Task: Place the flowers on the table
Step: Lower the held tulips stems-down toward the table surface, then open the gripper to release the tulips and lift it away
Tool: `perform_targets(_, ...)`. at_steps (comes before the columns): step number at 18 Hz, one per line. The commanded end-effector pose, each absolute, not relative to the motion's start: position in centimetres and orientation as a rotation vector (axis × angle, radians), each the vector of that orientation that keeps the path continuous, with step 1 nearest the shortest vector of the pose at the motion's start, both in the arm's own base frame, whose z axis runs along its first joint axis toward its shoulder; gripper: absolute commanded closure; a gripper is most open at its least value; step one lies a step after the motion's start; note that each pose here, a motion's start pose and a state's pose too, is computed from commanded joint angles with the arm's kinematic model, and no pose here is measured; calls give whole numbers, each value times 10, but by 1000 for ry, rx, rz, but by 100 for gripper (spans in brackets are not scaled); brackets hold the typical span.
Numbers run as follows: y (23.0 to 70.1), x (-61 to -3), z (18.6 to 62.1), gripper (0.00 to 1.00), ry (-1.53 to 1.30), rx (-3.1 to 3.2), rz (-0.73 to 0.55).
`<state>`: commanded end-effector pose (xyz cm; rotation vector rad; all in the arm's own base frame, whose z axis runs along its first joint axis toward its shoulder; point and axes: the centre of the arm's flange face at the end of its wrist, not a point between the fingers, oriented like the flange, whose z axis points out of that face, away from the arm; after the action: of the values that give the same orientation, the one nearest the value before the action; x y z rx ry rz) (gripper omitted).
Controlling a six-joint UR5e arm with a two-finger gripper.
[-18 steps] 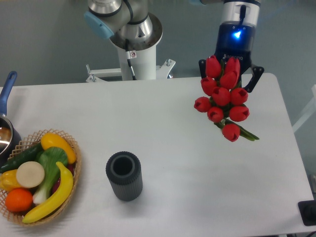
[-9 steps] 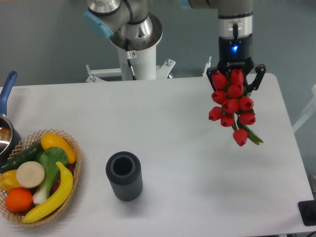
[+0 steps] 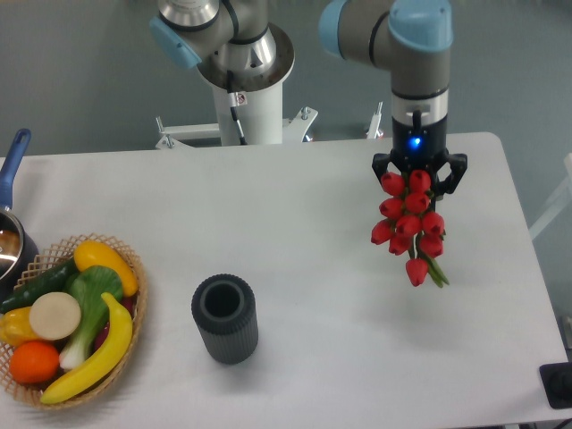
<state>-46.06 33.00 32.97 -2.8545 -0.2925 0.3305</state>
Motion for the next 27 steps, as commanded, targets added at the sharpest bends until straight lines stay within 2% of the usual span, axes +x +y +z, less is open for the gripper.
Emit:
perform_targets(11, 347, -472, 267, 51, -292, -2919, 187)
perform_targets(17, 358, -479, 252, 50, -298, -2925, 157)
perform_targets(18, 359, -480, 255, 47, -295, -2922, 165)
perform_targets(19, 360, -483, 264, 20, -279, -2912, 191)
perform_targets(20, 361, -488, 272, 0, -265, -2903, 218)
perform_targets(24, 359, -495, 290, 0, -106, -2904, 284)
perform_targets(27, 349, -510, 303, 0, -101, -2895, 325)
